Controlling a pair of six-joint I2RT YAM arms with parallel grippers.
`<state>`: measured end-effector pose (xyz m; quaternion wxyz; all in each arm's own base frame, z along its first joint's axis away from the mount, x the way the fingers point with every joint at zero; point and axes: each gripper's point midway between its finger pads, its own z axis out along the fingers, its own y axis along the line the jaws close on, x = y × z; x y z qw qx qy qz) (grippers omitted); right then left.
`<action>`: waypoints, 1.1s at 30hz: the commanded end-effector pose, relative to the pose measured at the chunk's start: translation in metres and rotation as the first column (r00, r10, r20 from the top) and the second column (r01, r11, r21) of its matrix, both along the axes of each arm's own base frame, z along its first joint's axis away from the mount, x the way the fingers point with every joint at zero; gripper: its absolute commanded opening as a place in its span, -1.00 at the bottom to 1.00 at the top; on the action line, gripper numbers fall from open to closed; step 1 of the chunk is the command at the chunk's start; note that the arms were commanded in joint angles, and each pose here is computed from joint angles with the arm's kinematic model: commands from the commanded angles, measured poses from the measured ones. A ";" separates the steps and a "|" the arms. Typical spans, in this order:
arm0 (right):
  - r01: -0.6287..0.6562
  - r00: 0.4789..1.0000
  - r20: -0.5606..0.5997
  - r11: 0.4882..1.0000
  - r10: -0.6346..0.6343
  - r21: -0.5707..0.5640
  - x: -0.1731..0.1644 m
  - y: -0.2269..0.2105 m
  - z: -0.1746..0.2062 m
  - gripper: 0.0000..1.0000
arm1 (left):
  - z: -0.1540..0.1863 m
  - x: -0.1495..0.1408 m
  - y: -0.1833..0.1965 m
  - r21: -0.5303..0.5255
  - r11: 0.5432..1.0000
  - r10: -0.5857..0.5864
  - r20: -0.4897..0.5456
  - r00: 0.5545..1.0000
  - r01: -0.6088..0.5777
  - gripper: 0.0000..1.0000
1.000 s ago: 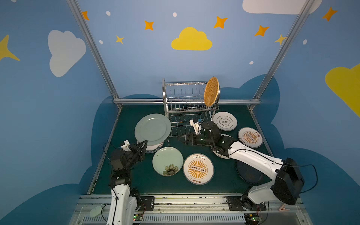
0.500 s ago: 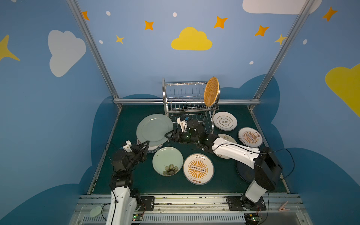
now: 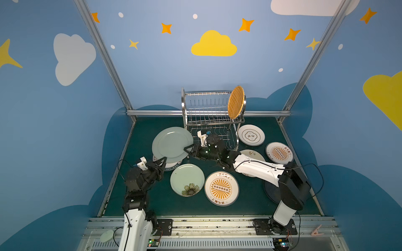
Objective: Load plates into a dish rack
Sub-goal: Place the plate on the dish rack.
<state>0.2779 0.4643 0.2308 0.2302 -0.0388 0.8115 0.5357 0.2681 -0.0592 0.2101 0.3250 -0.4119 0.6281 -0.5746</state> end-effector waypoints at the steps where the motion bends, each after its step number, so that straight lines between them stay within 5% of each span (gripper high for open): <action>1: 0.032 0.999 0.020 0.999 -0.033 0.040 0.006 0.009 0.012 -0.46 | 0.048 -0.002 -0.002 0.033 0.999 -0.012 0.188 0.982 0.006 -0.93; 8: 0.079 0.997 0.007 0.995 -0.080 0.055 0.008 0.009 0.006 -0.96 | 0.042 -0.003 -0.002 0.037 0.999 -0.009 0.174 0.985 0.002 -0.93; 14: 0.105 0.994 -0.010 0.992 -0.105 0.066 0.006 0.006 0.006 -1.00 | 0.036 -0.004 -0.002 0.073 0.997 -0.013 0.151 0.988 0.002 -0.93; 15: 0.111 0.994 -0.020 0.992 -0.110 0.063 0.006 0.005 0.004 -1.00 | 0.035 -0.005 -0.002 0.081 0.997 -0.015 0.144 0.990 0.004 -0.83; 19: 0.124 0.992 -0.042 0.990 -0.122 0.062 0.005 0.001 0.000 -1.00 | 0.033 -0.007 -0.003 0.110 0.994 -0.023 0.127 0.992 0.009 0.29; 22: 0.148 0.988 -0.052 0.988 -0.145 0.054 0.005 -0.007 -0.003 -1.00 | 0.027 -0.009 -0.002 0.129 0.992 -0.020 0.092 0.996 0.008 0.91; 33: 0.230 0.972 -0.050 0.973 -0.230 0.008 -0.004 -0.062 -0.005 -1.00 | -0.013 -0.028 0.018 0.356 0.934 0.065 -0.151 0.986 -0.008 1.00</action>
